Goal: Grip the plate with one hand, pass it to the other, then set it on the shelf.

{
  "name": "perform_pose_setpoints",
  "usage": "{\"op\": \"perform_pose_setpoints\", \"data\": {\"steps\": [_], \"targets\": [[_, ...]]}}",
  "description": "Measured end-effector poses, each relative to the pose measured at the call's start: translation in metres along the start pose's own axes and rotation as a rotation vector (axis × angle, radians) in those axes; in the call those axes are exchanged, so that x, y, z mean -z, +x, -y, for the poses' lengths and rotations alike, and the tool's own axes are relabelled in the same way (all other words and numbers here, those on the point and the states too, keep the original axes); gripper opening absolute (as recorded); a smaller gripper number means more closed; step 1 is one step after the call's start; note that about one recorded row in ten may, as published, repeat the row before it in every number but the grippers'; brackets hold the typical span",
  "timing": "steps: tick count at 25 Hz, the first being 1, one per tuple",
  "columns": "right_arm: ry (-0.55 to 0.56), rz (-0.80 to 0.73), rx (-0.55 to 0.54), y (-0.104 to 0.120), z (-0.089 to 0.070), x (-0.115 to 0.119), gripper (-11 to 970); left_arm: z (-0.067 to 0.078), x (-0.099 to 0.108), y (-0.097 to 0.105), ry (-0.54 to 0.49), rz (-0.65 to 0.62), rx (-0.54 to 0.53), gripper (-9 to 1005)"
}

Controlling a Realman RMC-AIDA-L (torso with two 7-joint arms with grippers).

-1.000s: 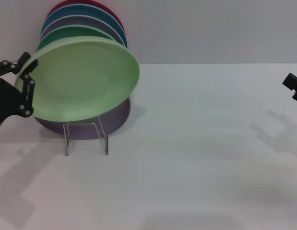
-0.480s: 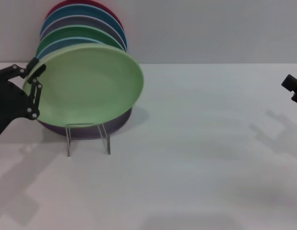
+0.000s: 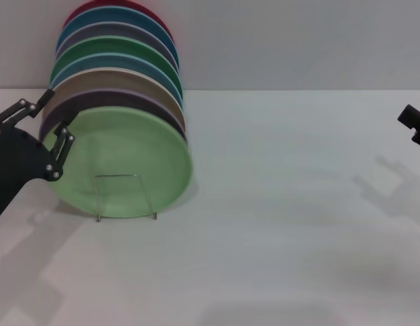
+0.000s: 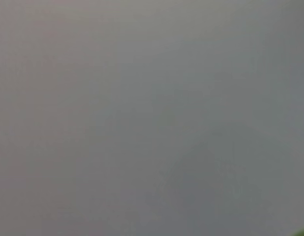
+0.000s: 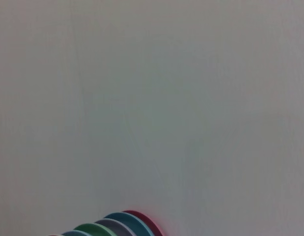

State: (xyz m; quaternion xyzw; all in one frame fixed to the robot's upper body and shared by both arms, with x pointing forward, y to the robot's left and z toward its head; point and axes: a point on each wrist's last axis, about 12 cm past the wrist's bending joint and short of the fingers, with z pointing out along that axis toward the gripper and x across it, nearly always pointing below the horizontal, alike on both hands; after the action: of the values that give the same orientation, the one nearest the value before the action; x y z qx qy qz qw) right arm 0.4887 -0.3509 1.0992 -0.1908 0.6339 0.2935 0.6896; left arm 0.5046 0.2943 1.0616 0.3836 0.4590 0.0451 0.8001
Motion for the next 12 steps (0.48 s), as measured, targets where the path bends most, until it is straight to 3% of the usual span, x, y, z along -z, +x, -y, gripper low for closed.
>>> {"op": "perform_pose_setpoints", "data": {"steps": [4,5,8,10,12], "targets": [[0.008,-0.001,0.01,0.002,0.0,0.002,748,0.006,0.017,-0.004,-0.093,-0.025,-0.027,327],[0.014,0.0,0.023,0.004,-0.001,0.003,748,0.006,0.026,-0.007,-0.195,-0.049,-0.028,327],[0.032,0.0,0.066,0.014,-0.004,0.005,748,0.002,0.042,-0.008,-0.35,-0.098,-0.018,327],[0.048,0.005,0.085,0.022,-0.006,0.004,748,0.0,0.057,-0.009,-0.428,-0.125,0.037,327],[0.084,0.026,0.117,0.029,-0.008,0.005,748,-0.001,0.068,-0.008,-0.463,-0.132,0.158,327]]}}
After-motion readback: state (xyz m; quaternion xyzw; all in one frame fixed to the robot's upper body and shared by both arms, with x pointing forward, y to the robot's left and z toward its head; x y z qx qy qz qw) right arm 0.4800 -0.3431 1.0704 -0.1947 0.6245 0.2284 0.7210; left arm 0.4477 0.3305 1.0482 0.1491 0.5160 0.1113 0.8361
